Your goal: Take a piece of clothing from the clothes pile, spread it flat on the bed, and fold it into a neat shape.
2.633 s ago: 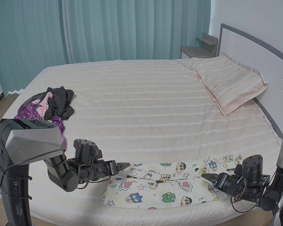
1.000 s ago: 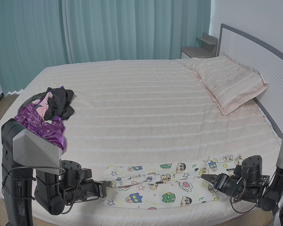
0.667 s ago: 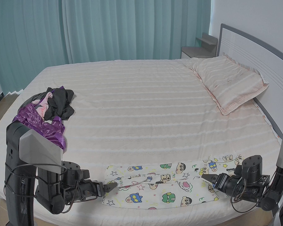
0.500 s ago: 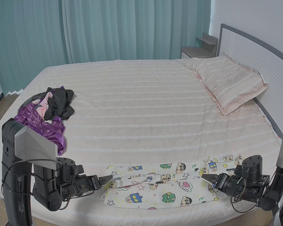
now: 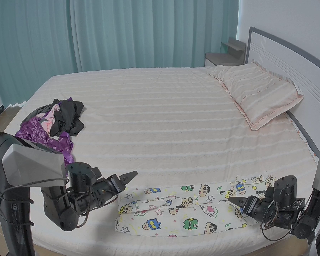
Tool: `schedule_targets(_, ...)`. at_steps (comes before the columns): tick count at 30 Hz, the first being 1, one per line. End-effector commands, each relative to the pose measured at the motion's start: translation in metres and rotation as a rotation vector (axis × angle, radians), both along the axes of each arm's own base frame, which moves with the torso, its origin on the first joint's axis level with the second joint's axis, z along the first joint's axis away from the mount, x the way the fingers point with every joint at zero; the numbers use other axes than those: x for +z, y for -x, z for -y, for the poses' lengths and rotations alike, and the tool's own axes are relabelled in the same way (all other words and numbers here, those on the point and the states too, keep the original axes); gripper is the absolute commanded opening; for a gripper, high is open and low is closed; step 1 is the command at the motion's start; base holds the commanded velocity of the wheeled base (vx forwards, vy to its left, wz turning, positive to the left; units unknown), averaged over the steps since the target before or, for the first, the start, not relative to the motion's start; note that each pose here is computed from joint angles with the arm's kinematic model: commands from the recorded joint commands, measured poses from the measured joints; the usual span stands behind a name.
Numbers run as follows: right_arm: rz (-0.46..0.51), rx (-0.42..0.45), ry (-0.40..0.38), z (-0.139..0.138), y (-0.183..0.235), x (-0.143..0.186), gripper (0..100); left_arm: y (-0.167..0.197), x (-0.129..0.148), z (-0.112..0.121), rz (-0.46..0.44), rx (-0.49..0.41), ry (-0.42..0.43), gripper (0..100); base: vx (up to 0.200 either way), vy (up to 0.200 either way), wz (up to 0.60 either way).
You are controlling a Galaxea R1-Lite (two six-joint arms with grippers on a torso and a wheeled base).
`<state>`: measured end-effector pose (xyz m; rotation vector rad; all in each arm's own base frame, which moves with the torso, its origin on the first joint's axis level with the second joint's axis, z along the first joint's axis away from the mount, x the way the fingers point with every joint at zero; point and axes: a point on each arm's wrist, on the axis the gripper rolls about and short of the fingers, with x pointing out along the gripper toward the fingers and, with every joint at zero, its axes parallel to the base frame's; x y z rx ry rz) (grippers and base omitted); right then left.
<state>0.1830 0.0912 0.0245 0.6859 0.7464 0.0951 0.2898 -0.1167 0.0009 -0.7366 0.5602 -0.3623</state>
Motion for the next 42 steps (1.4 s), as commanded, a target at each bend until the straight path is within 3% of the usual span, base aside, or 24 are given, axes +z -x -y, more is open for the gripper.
schedule_targets(1, -0.019, 0.001, 0.009, 0.002, 0.004, -0.002, 100, -0.008, 0.006, 0.036, 0.029, -0.042, 0.024, 100, 0.000, 0.000, 0.00)
schedule_targets(8, -0.036, 0.003, 0.018, 0.001, 0.003, -0.007, 100, 0.005, -0.025, 0.078, -0.062, -0.147, 0.016, 100, 0.000, 0.000, 0.00)
schedule_targets(16, -0.036, 0.003, 0.018, 0.001, 0.003, -0.007, 100, 0.013, -0.039, 0.087, -0.091, -0.190, -0.051, 100, 0.000, 0.000, 0.00)
schedule_targets(28, -0.036, 0.005, 0.020, 0.001, 0.003, -0.007, 100, 0.034, -0.050, 0.071, -0.095, -0.252, -0.221, 100, 0.000, 0.000, 0.00)
schedule_targets(34, -0.035, 0.005, 0.019, 0.001, 0.003, -0.006, 100, 0.029, -0.048, 0.067, -0.065, -0.222, -0.252, 100, 0.000, 0.000, 0.00)
schedule_targets(42, -0.033, 0.005, 0.018, 0.001, 0.003, -0.006, 100, 0.010, -0.046, 0.038, -0.039, -0.147, -0.300, 100, 0.000, 0.000, 0.00)
